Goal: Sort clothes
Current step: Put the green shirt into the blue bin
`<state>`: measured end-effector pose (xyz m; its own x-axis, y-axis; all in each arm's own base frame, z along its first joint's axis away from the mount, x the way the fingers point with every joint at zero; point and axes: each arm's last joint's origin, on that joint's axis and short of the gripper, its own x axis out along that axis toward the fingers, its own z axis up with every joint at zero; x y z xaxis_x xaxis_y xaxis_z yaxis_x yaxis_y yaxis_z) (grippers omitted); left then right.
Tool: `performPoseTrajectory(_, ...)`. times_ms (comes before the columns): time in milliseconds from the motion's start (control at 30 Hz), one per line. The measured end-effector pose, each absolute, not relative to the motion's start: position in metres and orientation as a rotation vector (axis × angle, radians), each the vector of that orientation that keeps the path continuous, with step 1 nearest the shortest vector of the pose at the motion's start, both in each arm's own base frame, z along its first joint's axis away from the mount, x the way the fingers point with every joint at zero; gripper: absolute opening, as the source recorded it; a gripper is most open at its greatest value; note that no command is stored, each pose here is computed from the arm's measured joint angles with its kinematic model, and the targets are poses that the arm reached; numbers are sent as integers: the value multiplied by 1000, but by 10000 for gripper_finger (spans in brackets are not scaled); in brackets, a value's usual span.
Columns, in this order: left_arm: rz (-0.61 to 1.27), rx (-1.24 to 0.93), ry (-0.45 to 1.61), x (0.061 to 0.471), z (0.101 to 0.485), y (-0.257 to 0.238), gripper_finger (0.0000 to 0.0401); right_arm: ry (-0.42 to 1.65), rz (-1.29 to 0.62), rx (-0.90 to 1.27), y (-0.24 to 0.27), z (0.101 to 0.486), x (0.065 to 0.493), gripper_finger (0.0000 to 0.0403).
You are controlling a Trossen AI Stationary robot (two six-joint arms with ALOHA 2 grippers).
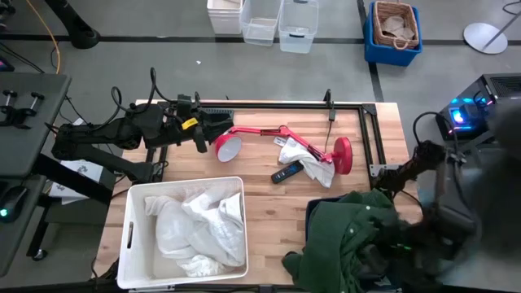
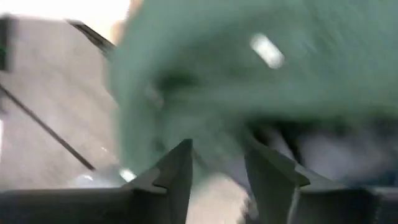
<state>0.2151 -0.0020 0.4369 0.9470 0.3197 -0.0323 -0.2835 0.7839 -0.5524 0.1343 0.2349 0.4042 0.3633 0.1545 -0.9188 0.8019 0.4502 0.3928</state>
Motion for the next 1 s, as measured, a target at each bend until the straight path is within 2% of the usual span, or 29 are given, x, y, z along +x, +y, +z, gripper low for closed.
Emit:
performPoseTrajectory(67, 326, -579, -63, 215, 437, -2, 245, 1073, -510, 1040, 229, 402, 155, 118)
performPoseTrajectory(167, 326, -552, -60, 215, 437, -2, 245, 954, -464, 1016, 215, 405, 185, 34)
performPoseTrajectory(200, 326, -544, -58, 215, 437, -2, 245, 936, -452, 992, 210, 406, 193, 18)
performPoseTrajectory(333, 327, -521, -53, 215, 437, -2, 245, 1024, -492, 880, 190, 390, 233, 4)
performPoseTrajectory(467, 330, -497, -38, 215, 436, -2, 245, 1123, -384, 813, 185, 361, 287, 2)
performPoseTrajectory(533, 331, -489, -32, 215, 435, -2, 245, 1160, -321, 800, 186, 353, 301, 1)
performPoseTrajectory(633, 317, -484, -14, 215, 434, -2, 245, 1339, -362, 732, 192, 340, 290, 1)
performPoseTrajectory(767, 304, -482, 8, 215, 432, -3, 245, 1481, -541, 645, 198, 345, 248, 1)
performPoseTrajectory(833, 303, -482, 8, 215, 432, -3, 245, 1467, -518, 704, 206, 348, 230, 0)
performPoseTrajectory(1000, 307, -477, 21, 217, 430, -3, 245, 1572, -766, 816, 214, 327, 168, 0)
